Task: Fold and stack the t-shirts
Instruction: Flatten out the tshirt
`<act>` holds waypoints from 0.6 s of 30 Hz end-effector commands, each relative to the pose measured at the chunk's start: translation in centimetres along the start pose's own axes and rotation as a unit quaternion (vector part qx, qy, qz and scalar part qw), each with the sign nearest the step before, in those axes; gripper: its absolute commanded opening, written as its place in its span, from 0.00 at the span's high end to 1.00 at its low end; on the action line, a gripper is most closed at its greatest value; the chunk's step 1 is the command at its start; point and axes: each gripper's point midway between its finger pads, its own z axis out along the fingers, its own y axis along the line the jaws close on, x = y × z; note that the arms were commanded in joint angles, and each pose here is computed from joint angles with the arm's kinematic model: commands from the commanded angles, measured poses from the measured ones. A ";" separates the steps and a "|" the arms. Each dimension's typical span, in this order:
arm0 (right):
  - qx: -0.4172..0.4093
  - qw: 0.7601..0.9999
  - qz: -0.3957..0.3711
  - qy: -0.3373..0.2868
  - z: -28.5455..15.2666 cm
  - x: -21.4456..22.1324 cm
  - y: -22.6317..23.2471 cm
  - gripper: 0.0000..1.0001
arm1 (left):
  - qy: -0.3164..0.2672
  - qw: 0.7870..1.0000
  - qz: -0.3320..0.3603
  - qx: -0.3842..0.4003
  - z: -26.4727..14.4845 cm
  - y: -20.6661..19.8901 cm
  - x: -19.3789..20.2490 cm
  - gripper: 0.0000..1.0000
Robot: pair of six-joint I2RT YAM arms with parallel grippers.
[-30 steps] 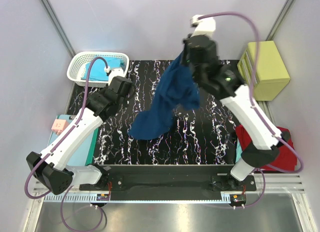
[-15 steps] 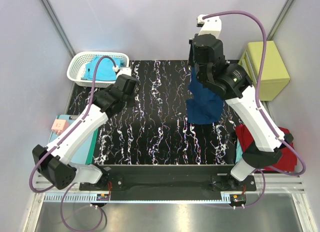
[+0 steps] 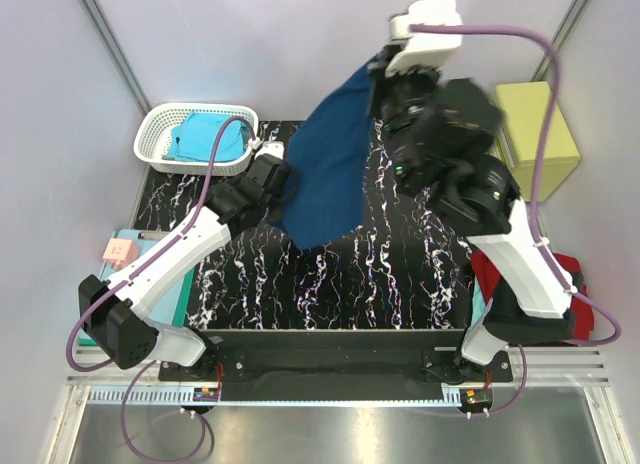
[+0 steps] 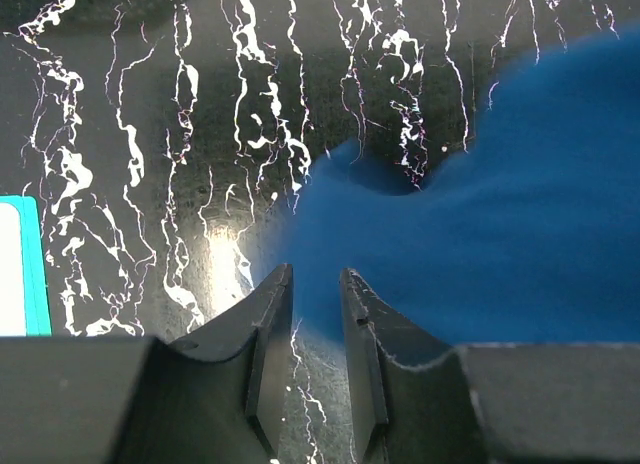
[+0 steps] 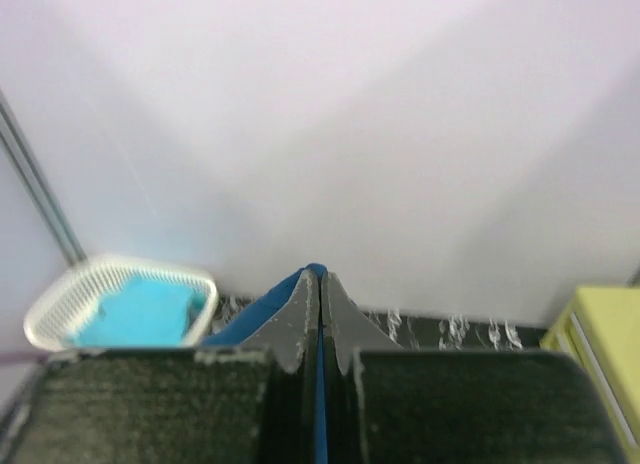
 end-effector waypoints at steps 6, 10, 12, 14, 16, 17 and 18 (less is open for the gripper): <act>0.119 0.983 0.038 -0.137 -3.5 -10.5 -9.2 1.00 | -0.026 1.000 -0.003 0.010 -0.7 0.0 -1.0 0.70; 0.153 0.980 0.033 -0.122 -2.8 -9.3 -10.4 1.00 | -0.031 0.999 -0.003 0.008 -0.7 -0.1 -1.5 0.69; 0.125 0.979 0.067 -0.147 -4.3 -11.7 -11.2 1.00 | -0.033 0.999 -0.004 0.011 -0.8 -0.3 -1.9 0.69; 0.113 0.974 0.100 -0.167 -5.0 -13.2 -12.1 1.00 | -0.037 0.999 -0.006 0.016 -0.9 -0.6 -2.4 0.69; 0.124 0.972 0.101 -0.170 -4.8 -13.2 -12.7 1.00 | -0.034 0.999 -0.005 0.019 -0.7 -0.9 -2.5 0.69; 0.123 0.974 0.095 -0.162 -4.5 -12.7 -12.2 1.00 | -0.035 0.999 -0.007 0.021 -0.7 -1.0 -2.7 0.69; 0.122 0.976 0.087 -0.156 -4.2 -12.3 -11.8 1.00 | -0.033 0.999 -0.006 0.022 -0.6 -1.2 -2.6 0.70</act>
